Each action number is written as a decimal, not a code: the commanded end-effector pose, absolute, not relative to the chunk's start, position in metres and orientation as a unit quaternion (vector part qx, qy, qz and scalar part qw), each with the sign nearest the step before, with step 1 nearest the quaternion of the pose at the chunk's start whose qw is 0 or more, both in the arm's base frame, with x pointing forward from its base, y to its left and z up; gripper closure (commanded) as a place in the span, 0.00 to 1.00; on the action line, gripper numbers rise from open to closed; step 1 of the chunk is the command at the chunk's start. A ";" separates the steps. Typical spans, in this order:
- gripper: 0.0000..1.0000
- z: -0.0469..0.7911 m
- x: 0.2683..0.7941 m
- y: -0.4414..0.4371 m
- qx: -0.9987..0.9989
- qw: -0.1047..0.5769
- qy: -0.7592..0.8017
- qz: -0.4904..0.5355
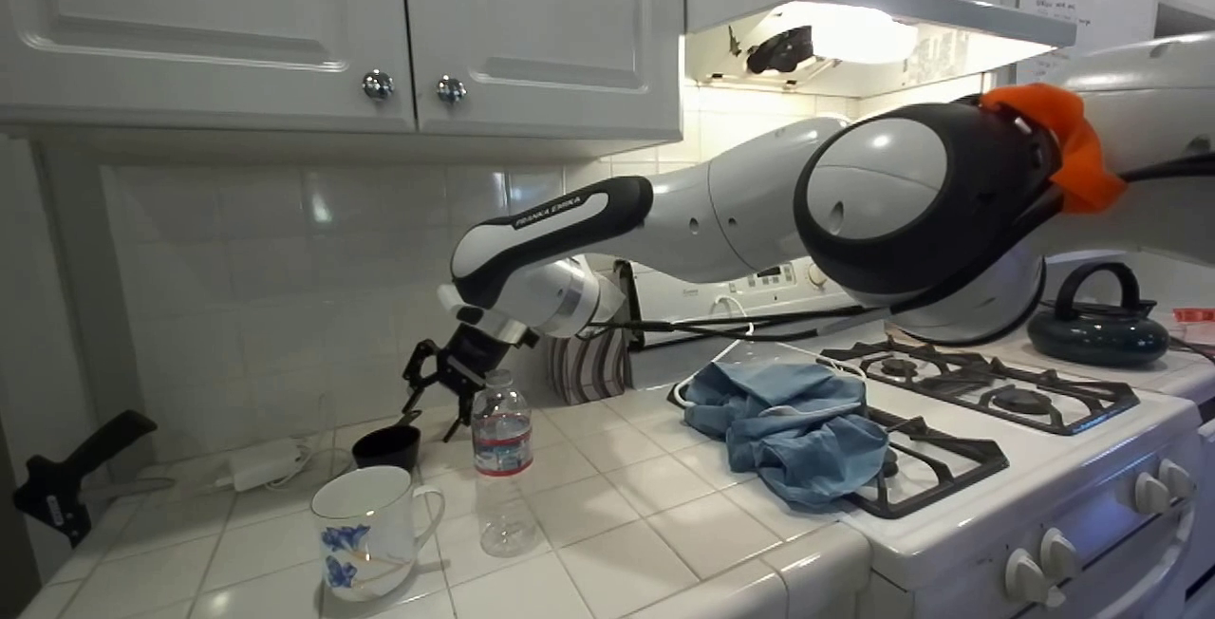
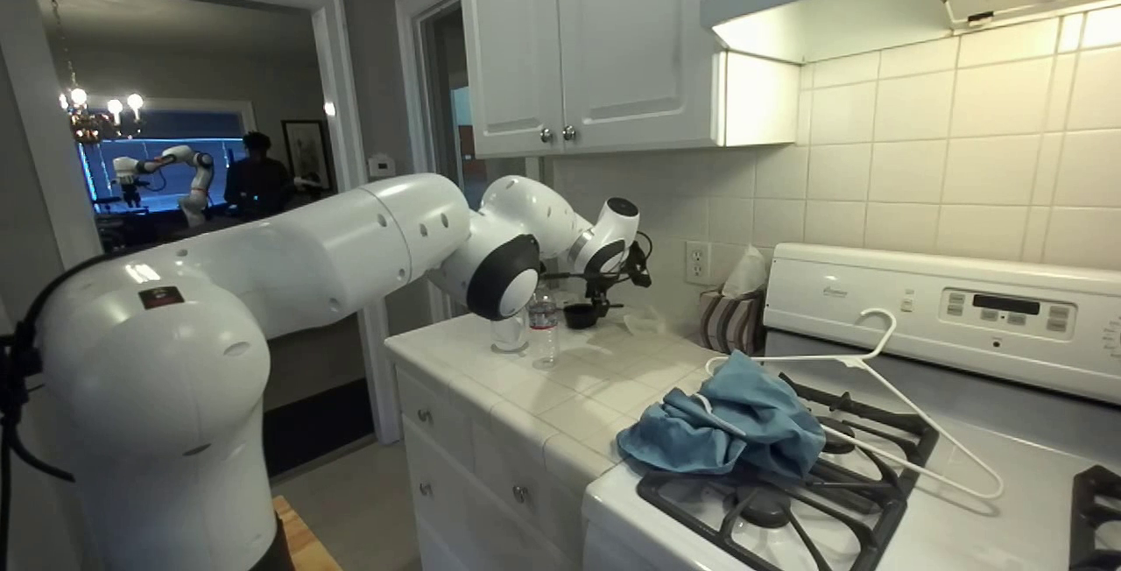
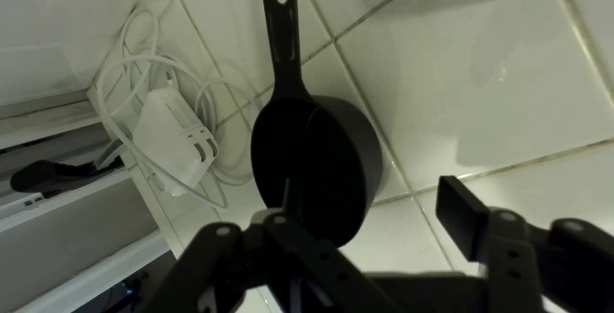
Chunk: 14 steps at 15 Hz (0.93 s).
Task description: Pick up the water bottle, put it in an upright position and move the black cup to the right
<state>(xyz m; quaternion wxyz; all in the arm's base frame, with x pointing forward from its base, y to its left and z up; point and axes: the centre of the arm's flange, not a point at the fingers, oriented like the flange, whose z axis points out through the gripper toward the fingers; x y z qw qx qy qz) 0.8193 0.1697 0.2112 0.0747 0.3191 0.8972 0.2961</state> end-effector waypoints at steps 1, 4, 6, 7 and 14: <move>0.40 0.197 0.869 0.186 0.301 0.075 0.900 0.307; 0.58 0.190 0.869 0.195 0.299 0.067 0.900 0.308; 0.64 0.186 0.868 0.198 0.298 0.065 0.901 0.308; 0.66 0.185 0.868 0.200 0.299 0.063 0.901 0.308; 0.98 0.182 0.865 0.205 0.298 0.061 0.903 0.303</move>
